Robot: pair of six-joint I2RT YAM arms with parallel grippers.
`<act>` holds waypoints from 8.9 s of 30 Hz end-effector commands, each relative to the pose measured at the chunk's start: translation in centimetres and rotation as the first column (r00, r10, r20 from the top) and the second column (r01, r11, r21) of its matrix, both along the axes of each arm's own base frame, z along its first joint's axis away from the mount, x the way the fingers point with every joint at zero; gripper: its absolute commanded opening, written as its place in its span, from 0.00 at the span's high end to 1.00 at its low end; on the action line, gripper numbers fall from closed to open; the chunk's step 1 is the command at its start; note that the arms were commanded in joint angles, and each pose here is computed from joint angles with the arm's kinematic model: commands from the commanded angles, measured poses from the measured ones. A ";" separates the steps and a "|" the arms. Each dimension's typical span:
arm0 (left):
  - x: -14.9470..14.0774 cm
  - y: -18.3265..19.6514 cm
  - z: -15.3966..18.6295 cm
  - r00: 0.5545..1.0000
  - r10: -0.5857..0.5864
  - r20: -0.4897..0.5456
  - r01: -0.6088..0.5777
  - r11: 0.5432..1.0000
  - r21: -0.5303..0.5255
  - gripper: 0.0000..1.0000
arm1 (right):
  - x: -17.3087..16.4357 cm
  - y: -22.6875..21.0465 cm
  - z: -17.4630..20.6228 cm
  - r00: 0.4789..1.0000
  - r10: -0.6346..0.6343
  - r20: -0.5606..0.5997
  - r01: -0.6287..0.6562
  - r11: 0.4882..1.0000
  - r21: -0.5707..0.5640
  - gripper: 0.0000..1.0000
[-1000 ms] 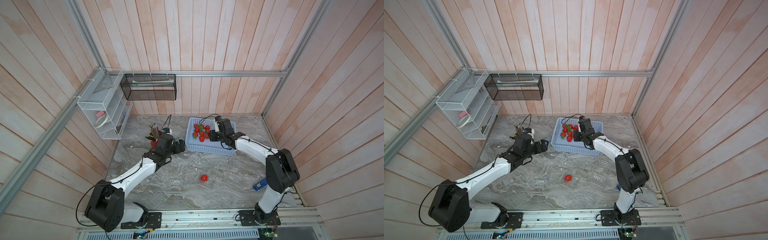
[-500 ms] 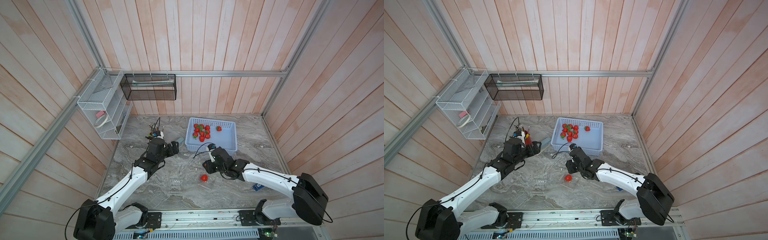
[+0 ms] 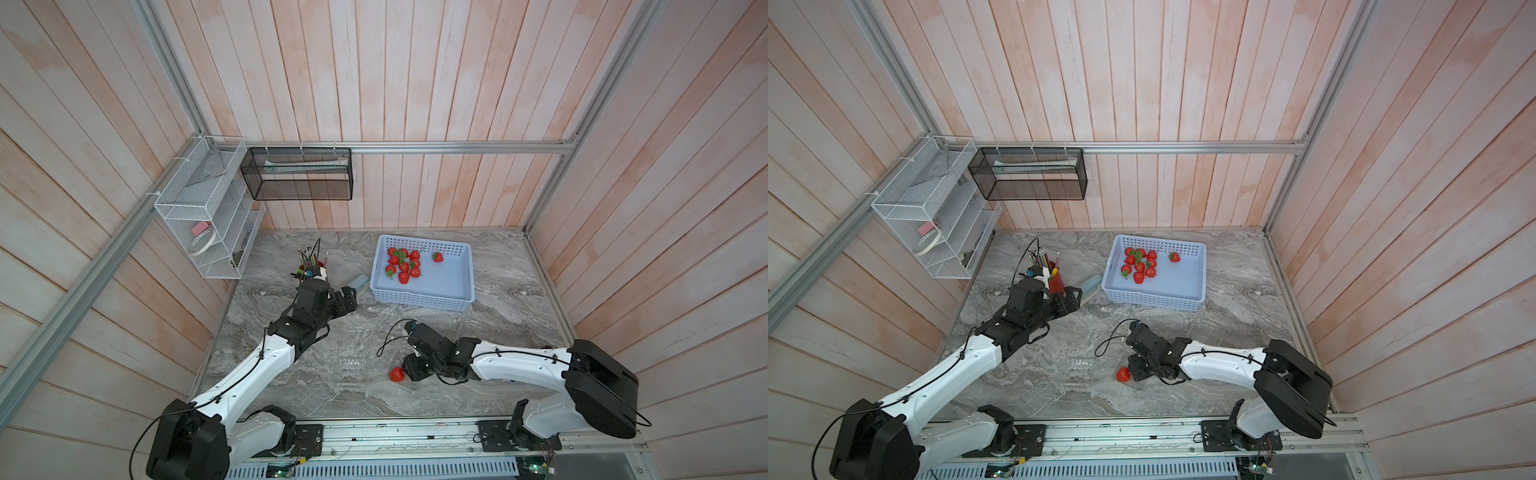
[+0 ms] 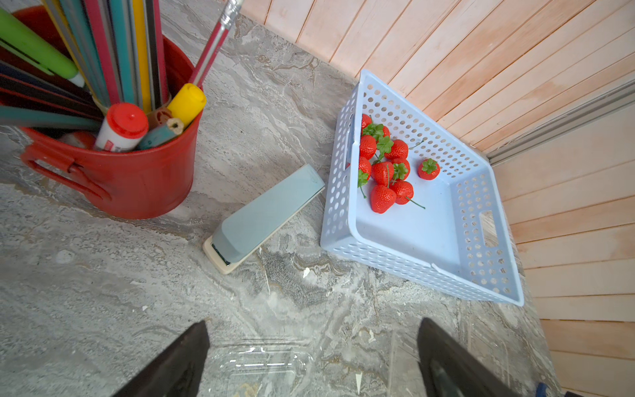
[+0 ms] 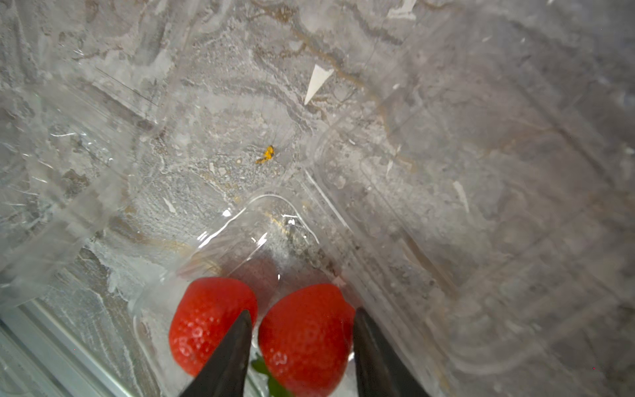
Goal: Pack strawberries into containers
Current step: Place the strawberry in the packing box, then pick up the strawberry from the basket, then place the strawberry in the packing box, then pick up the strawberry from the basket, then place the strawberry in the packing box.
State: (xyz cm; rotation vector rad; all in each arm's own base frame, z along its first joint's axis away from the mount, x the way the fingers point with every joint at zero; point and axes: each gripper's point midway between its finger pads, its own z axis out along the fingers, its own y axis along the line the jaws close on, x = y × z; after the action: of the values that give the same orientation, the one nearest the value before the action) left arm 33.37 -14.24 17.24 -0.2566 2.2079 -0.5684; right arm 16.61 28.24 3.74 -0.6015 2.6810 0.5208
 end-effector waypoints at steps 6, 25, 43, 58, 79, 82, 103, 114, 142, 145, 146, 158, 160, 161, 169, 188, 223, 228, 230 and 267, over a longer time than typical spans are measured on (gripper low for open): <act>-0.2 0.3 -0.5 1.000 0.010 -0.010 -0.010 1.000 0.005 0.03 | 0.4 0.3 0.4 1.000 0.010 0.029 -0.010 1.000 0.000 0.42; 1.9 -1.3 -2.0 0.999 -0.047 -0.024 0.047 0.999 0.019 0.04 | 18.6 -1.5 15.1 0.862 -0.307 0.403 0.230 0.946 0.229 0.42; 5.2 -4.9 -2.5 0.988 -0.154 0.005 0.154 0.987 -0.037 0.05 | 34.3 -4.6 5.5 0.897 -0.310 0.317 0.313 0.949 0.041 0.43; 6.1 -5.6 -4.3 0.985 -0.171 -0.032 0.170 0.985 -0.030 0.05 | 35.9 -2.6 -0.7 0.942 -0.274 0.196 0.271 0.962 0.042 0.44; 5.5 -5.0 -3.3 0.988 -0.149 -0.028 0.149 0.989 -0.027 0.05 | 36.2 -3.0 2.2 0.918 -0.308 0.251 0.293 0.951 0.096 0.66; 5.0 -4.7 -2.6 0.990 -0.141 -0.018 0.140 0.989 -0.035 0.05 | 35.3 -3.3 4.2 0.909 -0.319 0.270 0.295 0.947 0.127 0.66; 0.1 -0.6 3.0 0.996 -0.033 0.082 0.037 0.998 -0.049 0.04 | 14.9 -0.2 11.5 0.899 -0.228 0.375 0.144 0.960 0.239 0.68; -1.5 0.5 1.7 0.999 0.015 0.037 -0.012 0.997 -0.080 0.03 | 3.3 1.9 6.4 0.959 -0.015 0.284 -0.036 0.984 0.174 0.68; -1.2 0.5 0.7 1.000 0.014 0.013 -0.013 0.998 -0.058 0.03 | 10.2 2.8 10.6 0.905 -0.148 0.398 0.045 0.966 0.256 0.47; -1.2 0.1 0.7 1.000 -0.015 0.021 0.016 0.998 -0.055 0.03 | 14.6 1.8 14.0 0.888 -0.229 0.399 0.095 0.940 0.329 0.45; -1.1 0.0 0.8 0.999 -0.023 0.025 0.024 0.998 -0.053 0.03 | 15.8 1.4 14.9 0.877 -0.250 0.409 0.109 0.935 0.337 0.45; 1.1 -2.0 0.2 0.993 -0.118 0.025 0.119 0.993 -0.006 0.04 | 29.8 -6.7 13.5 0.795 -0.429 0.429 0.375 0.903 0.209 0.41; 1.6 -2.2 0.1 0.992 -0.124 0.026 0.124 0.992 0.004 0.04 | 31.7 -8.3 12.0 0.788 -0.438 0.433 0.418 0.897 0.147 0.41; 1.8 -2.3 0.1 0.992 -0.124 0.027 0.124 0.992 0.008 0.04 | 32.4 -8.7 11.3 0.788 -0.436 0.434 0.428 0.895 0.122 0.41; 3.5 -2.9 -0.6 0.992 -0.127 0.025 0.126 0.992 0.022 0.04 | 37.3 -11.4 5.0 0.801 -0.425 0.421 0.485 0.874 -0.040 0.41; 6.2 -4.4 -3.3 0.989 -0.147 -0.021 0.148 0.988 0.034 0.05 | 41.4 -13.0 0.1 0.782 -0.489 0.385 0.521 0.853 0.026 0.41; 4.0 -4.5 -4.8 0.982 -0.168 -0.088 0.167 0.986 -0.025 0.06 | 33.7 -10.4 4.6 0.826 -0.479 0.299 0.440 0.878 0.189 0.76; 2.9 -4.1 -4.6 0.983 -0.165 -0.087 0.162 0.986 -0.035 0.06 | 28.6 -8.7 6.0 0.841 -0.453 0.297 0.405 0.889 0.212 0.77; 2.6 -3.8 -4.7 0.985 -0.151 -0.085 0.148 0.988 -0.034 0.06 | 26.4 -7.5 6.6 0.852 -0.423 0.309 0.375 0.904 0.203 0.78; -2.4 -1.7 -6.1 0.982 -0.074 -0.173 0.053 0.991 -0.123 0.06 | -1.5 0.0 0.4 0.995 -0.066 0.080 0.057 0.992 0.111 0.55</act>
State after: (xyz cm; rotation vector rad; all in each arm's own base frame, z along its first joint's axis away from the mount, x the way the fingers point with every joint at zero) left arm 31.42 -16.29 11.45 -0.2884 2.3590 -0.7410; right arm 16.10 29.02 5.95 -0.4825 2.4905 0.6533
